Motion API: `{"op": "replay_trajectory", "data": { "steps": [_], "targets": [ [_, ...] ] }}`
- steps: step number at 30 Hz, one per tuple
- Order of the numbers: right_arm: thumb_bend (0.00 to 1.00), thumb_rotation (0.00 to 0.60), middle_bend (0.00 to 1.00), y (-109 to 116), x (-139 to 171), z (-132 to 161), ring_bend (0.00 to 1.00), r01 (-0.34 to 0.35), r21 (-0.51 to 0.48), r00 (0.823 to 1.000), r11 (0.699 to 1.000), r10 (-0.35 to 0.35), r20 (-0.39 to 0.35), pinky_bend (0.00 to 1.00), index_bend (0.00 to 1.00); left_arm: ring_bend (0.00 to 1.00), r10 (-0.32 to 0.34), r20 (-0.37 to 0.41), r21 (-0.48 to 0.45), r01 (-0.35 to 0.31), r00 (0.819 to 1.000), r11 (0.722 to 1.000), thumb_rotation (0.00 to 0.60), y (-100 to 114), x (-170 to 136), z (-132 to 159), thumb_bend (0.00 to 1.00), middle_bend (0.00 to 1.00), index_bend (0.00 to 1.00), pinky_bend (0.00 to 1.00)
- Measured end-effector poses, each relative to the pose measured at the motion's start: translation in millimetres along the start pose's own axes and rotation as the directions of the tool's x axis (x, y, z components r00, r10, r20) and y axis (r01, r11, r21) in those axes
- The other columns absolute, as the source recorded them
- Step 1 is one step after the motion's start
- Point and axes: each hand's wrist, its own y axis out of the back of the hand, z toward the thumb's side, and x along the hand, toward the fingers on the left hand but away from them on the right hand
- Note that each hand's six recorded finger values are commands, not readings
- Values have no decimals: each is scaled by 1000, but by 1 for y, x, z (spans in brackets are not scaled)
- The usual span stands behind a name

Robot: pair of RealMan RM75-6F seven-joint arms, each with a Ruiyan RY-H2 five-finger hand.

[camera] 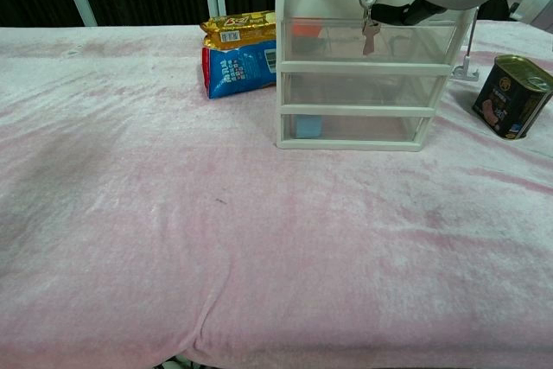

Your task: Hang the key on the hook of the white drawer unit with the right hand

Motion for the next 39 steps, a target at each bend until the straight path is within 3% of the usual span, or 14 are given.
{"op": "replay_trajectory", "data": {
  "steps": [8, 20, 27, 29, 31, 33, 34, 36, 39],
  "targets": [
    [128, 600, 949, 8, -1, -2, 1000, 20, 15, 1000, 1000, -20, -8, 882, 213, 9, 0, 2, 0, 0, 1000, 1000, 600, 0, 0, 1, 32, 21, 42, 12],
    [128, 600, 930, 14, -1, -6, 992, 23, 25, 1000, 999, -23, -5, 877, 217, 9, -1, 1, -3, 1, 1000, 1000, 600, 0, 0, 0, 33, 21, 42, 12],
    [155, 600, 834, 19, 25, -14, 896, 20, -32, 998, 999, -18, 61, 815, 236, 9, -1, 0, -2, 1, 1000, 1000, 600, 0, 0, 0, 33, 21, 42, 12],
    [155, 600, 744, 22, 41, -17, 813, 17, -60, 996, 998, -11, 92, 751, 235, 9, -3, 2, 0, 3, 1000, 1000, 600, 0, 0, 1, 33, 21, 42, 12],
    [155, 600, 600, 26, 56, -21, 680, 12, -84, 992, 996, -2, 125, 609, 202, 9, -3, 4, 3, 3, 1000, 1000, 600, 0, -1, 1, 33, 21, 42, 12],
    [153, 600, 383, 30, 77, -24, 466, 0, -121, 985, 993, 21, 172, 385, 123, 9, -4, 5, 5, 4, 1000, 1000, 600, -1, -1, 1, 33, 21, 43, 6],
    [150, 600, 318, 31, 86, -26, 390, -9, -141, 980, 990, 37, 194, 325, 96, 8, -5, 5, 7, 5, 1000, 1000, 600, -1, -1, 1, 33, 20, 43, 3],
    [132, 600, 165, 34, 110, -27, 177, -43, -199, 966, 979, 91, 242, 201, 25, 3, -8, 4, 12, 8, 1000, 1000, 600, -1, -2, 1, 33, 11, 42, 0],
    [114, 600, 41, 36, 144, -26, 40, -106, -315, 931, 943, 205, 301, 142, 0, 0, -15, 1, 25, 15, 1000, 1000, 600, -2, -3, 1, 33, 0, 36, 0]
  ]
}}
